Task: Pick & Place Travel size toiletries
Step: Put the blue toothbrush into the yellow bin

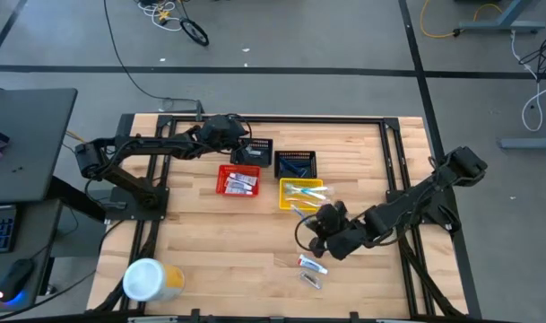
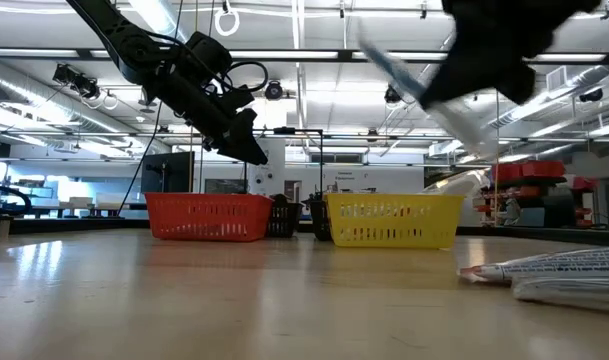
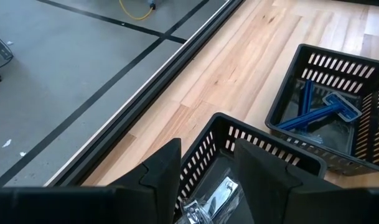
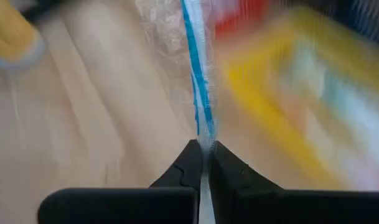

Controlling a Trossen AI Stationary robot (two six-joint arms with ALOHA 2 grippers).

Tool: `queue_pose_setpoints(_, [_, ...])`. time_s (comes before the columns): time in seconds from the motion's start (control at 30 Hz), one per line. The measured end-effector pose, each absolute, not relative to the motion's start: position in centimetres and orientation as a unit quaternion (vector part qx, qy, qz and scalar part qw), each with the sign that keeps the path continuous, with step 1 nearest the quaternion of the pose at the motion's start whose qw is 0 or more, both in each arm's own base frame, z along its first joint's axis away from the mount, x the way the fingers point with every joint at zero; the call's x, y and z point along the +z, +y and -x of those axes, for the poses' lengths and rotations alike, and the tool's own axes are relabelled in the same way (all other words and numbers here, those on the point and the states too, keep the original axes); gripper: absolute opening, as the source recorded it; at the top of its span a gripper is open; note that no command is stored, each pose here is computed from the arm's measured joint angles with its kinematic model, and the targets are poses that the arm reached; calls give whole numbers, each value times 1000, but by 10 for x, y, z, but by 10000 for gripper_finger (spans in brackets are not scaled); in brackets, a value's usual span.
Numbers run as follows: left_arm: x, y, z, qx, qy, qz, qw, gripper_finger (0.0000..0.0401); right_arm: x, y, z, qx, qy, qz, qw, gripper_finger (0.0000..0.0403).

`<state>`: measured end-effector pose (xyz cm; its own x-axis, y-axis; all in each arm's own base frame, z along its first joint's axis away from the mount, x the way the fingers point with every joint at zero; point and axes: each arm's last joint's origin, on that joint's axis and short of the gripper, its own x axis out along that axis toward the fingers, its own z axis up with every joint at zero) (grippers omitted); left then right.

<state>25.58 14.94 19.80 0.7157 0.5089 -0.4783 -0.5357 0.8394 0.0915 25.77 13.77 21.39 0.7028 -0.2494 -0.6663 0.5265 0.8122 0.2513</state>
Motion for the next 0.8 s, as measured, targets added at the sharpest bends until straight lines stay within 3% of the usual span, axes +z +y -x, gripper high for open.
queue_pose_setpoints(0.1, [198, 149, -256, 282, 250, 28, 926, 160, 223, 131, -266, -244, 255, -103, 930, 13])
queue_pose_setpoints(0.23, [198, 149, -256, 283, 249, 31, 926, 160, 227, 109, -274, -333, 212, 6, 919, 13])
queue_pose_setpoints(0.37, [198, 149, -256, 283, 249, 31, 926, 160, 225, 78, -286, -397, 183, 15, 899, 14])
queue_pose_setpoints(0.6, [198, 149, -256, 283, 249, 31, 926, 160, 203, 37, -293, -221, 359, -24, 907, 14])
queue_pose_setpoints(0.8, [198, 150, -256, 283, 248, 31, 926, 160, 246, 30, -298, -158, 451, 50, 877, 14])
